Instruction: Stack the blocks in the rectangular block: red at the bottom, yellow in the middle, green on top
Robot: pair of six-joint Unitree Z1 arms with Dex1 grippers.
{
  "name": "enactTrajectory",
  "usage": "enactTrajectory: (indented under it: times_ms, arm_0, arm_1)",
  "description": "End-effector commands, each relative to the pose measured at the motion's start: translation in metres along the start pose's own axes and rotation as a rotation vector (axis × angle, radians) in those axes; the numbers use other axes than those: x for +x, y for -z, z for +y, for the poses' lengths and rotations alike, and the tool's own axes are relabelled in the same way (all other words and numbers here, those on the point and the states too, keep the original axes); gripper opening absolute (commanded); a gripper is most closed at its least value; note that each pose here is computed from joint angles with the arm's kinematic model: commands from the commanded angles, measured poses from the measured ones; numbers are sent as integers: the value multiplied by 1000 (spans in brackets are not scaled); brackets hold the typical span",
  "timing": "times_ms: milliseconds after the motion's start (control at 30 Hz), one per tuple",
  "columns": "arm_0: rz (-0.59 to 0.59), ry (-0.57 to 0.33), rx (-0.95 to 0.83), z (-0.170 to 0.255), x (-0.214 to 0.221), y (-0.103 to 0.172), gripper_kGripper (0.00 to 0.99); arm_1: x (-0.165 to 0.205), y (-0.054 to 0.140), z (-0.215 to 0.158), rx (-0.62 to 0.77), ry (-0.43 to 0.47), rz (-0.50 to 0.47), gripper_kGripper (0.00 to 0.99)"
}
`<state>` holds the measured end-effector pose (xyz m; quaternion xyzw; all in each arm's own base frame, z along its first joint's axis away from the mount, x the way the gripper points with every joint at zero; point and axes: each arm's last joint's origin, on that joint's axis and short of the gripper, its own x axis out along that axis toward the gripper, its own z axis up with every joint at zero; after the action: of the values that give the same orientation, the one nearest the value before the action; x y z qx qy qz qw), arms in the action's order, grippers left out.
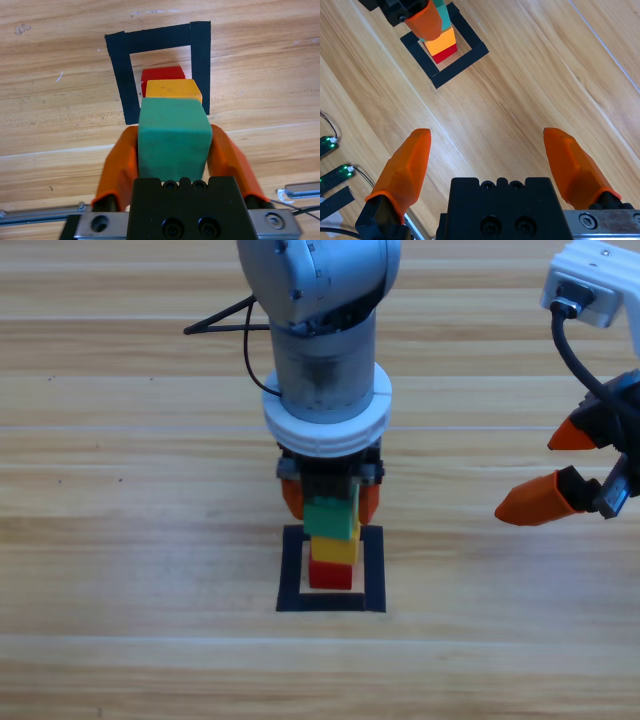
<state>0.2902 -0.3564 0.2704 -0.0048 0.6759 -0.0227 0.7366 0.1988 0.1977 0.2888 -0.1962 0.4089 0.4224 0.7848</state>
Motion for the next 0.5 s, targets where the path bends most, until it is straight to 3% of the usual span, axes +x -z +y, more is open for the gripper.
enactTrajectory:
  times_ms: [33, 333, 500]
  arm_0:
    - [27, -54, 16, -12, 23, 8, 990]
    - [-40, -27, 2, -3, -11, 11, 990]
    - [-213, 109, 7, 14, -100, 21, 990]
  arm_1:
    - [-4, 7, 12, -37, -23, 14, 990]
    - [0, 5, 12, -41, -21, 24, 990]
    - [2, 5, 11, -40, -20, 30, 990]
